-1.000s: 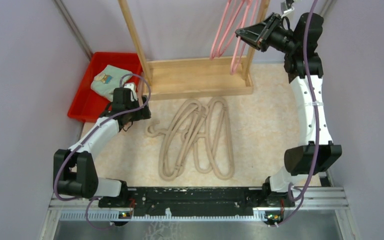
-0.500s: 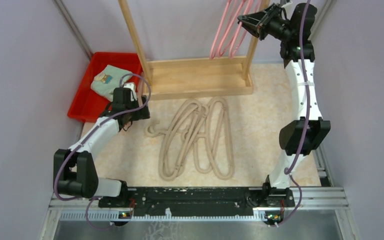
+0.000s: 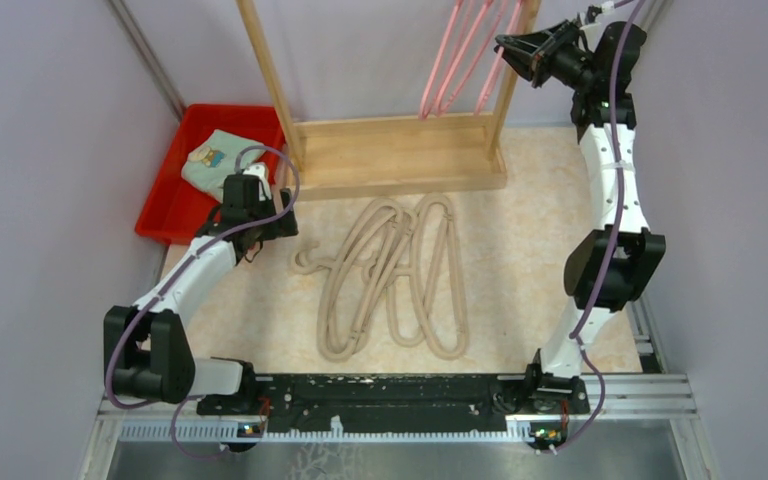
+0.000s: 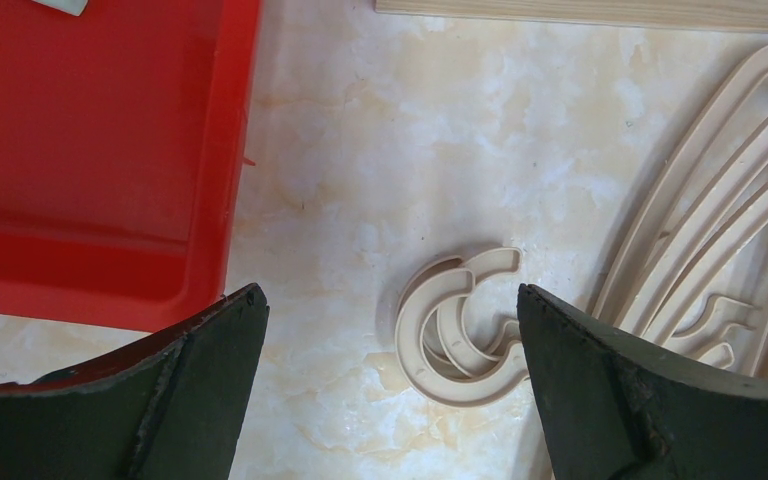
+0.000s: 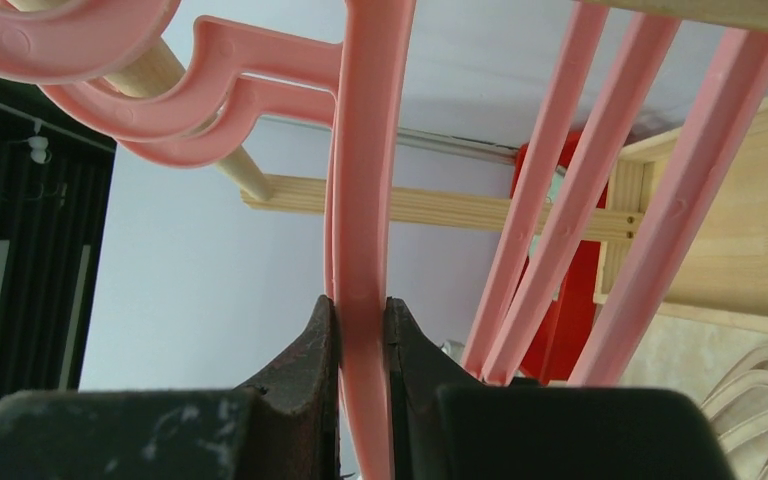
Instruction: Organize the hangers
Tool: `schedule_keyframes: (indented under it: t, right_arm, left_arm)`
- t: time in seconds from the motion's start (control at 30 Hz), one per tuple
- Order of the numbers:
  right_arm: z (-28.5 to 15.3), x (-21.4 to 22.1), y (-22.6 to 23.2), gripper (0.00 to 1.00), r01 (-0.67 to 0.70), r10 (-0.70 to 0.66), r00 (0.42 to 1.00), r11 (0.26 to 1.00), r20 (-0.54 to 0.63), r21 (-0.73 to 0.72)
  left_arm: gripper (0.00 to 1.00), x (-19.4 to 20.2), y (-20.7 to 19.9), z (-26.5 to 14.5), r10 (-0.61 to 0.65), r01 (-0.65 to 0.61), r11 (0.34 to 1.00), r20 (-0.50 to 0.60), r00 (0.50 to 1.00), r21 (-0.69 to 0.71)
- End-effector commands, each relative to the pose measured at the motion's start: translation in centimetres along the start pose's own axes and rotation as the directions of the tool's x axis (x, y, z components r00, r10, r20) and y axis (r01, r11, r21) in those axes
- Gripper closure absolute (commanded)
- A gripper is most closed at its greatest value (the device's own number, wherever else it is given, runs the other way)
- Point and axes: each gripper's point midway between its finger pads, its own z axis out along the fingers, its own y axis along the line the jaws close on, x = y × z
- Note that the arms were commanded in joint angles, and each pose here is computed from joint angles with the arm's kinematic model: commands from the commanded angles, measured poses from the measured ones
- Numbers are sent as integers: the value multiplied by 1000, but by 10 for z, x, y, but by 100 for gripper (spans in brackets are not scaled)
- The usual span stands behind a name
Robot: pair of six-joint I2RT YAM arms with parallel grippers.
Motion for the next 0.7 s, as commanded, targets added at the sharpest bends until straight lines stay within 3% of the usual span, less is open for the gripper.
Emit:
schedule_keyframes:
  t: [0.0, 0.33, 0.53, 0.67]
  right_arm:
    - [-10, 8, -13, 100, -60, 61, 998, 998, -28, 32]
    - [-40, 12, 2, 40, 67, -68, 998, 997, 11, 33]
    - [-76, 26, 12, 27, 176, -179, 982, 983, 58, 61]
    - [-101, 25, 3, 23, 259, -279, 953, 953, 120, 159]
  left_arm:
    - [0, -7, -1, -8, 11, -11, 1000, 28, 1000, 2]
    - [0, -8, -2, -7, 14, -14, 1000, 26, 1000, 4]
    - [0, -8, -2, -6, 14, -14, 1000, 25, 1000, 4]
    - [0, -10, -5, -5, 14, -14, 1000, 25, 1000, 18]
